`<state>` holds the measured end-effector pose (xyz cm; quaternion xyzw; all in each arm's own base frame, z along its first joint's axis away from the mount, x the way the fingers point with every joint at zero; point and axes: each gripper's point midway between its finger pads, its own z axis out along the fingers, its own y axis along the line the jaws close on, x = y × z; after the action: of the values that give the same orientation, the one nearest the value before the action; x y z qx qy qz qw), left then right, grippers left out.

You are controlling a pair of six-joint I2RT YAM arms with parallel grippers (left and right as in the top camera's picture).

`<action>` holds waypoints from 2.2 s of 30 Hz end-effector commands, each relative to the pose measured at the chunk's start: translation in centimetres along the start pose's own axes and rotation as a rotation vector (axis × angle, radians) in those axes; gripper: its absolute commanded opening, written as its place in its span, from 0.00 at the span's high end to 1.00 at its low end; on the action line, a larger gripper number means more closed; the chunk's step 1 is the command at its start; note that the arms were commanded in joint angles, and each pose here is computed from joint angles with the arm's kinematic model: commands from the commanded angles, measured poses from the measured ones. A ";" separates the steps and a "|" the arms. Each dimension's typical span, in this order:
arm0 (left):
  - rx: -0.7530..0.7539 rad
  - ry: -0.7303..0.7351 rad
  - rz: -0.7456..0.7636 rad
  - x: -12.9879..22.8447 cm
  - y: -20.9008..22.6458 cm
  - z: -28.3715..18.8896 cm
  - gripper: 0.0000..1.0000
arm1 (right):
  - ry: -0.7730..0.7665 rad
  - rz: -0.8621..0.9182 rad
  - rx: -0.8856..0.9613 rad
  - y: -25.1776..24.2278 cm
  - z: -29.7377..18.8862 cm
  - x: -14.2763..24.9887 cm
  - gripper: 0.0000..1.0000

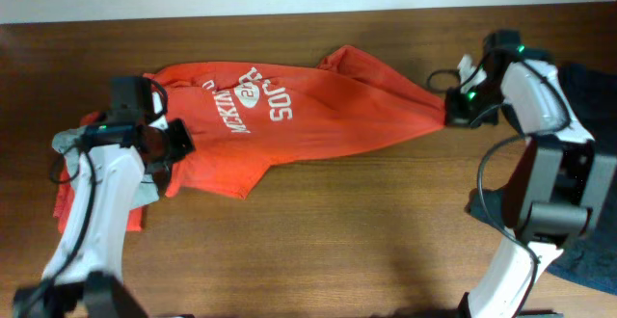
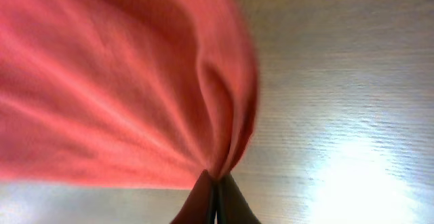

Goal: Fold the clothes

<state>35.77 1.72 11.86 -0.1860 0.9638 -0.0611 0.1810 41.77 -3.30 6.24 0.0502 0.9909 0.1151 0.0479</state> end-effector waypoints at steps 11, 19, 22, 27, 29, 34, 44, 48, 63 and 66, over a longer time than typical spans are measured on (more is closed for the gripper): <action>0.244 -0.687 0.155 -5.4 -5.0 -26.8 1.00 | -0.534 -0.074 0.115 3.9 -26.1 1.3 0.96; 0.306 -0.920 0.179 -2.3 -4.8 -36.0 1.00 | -0.828 -0.136 0.137 6.7 -35.5 6.1 0.96; 0.317 -0.964 0.183 -1.5 -4.7 -37.6 1.00 | -0.952 -0.105 0.171 6.9 -38.8 7.7 0.96; 0.307 -0.936 0.179 -2.4 -4.8 -36.4 1.00 | -1.018 -0.103 0.186 7.0 -40.4 7.8 0.96; 0.299 -0.904 0.176 -3.6 -5.1 -35.1 1.00 | -0.983 -0.091 0.196 6.4 -39.4 6.7 0.96; 0.272 -0.805 0.166 -7.3 -5.8 -30.3 1.00 | -0.826 -0.061 0.191 4.6 -34.1 2.1 0.96; 0.348 -0.641 0.196 -17.8 -9.9 -13.6 1.00 | -0.587 0.025 0.116 0.4 -18.2 -9.8 0.96; 0.455 -0.748 0.202 -23.1 -11.8 -15.0 1.00 | -0.721 0.044 0.090 1.1 -21.6 -12.6 0.96; 0.368 -0.605 0.243 -18.9 -10.2 -25.7 1.00 | -0.690 0.054 0.214 1.6 -29.7 -7.1 0.96; 0.316 -0.361 0.187 -15.4 -8.7 -20.8 1.00 | -0.532 0.102 0.299 -0.7 -26.2 -5.4 0.96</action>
<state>43.18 0.00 45.20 -0.0489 0.8546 -0.1638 0.4903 44.43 -7.88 36.91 0.1114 0.9223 0.0092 0.3699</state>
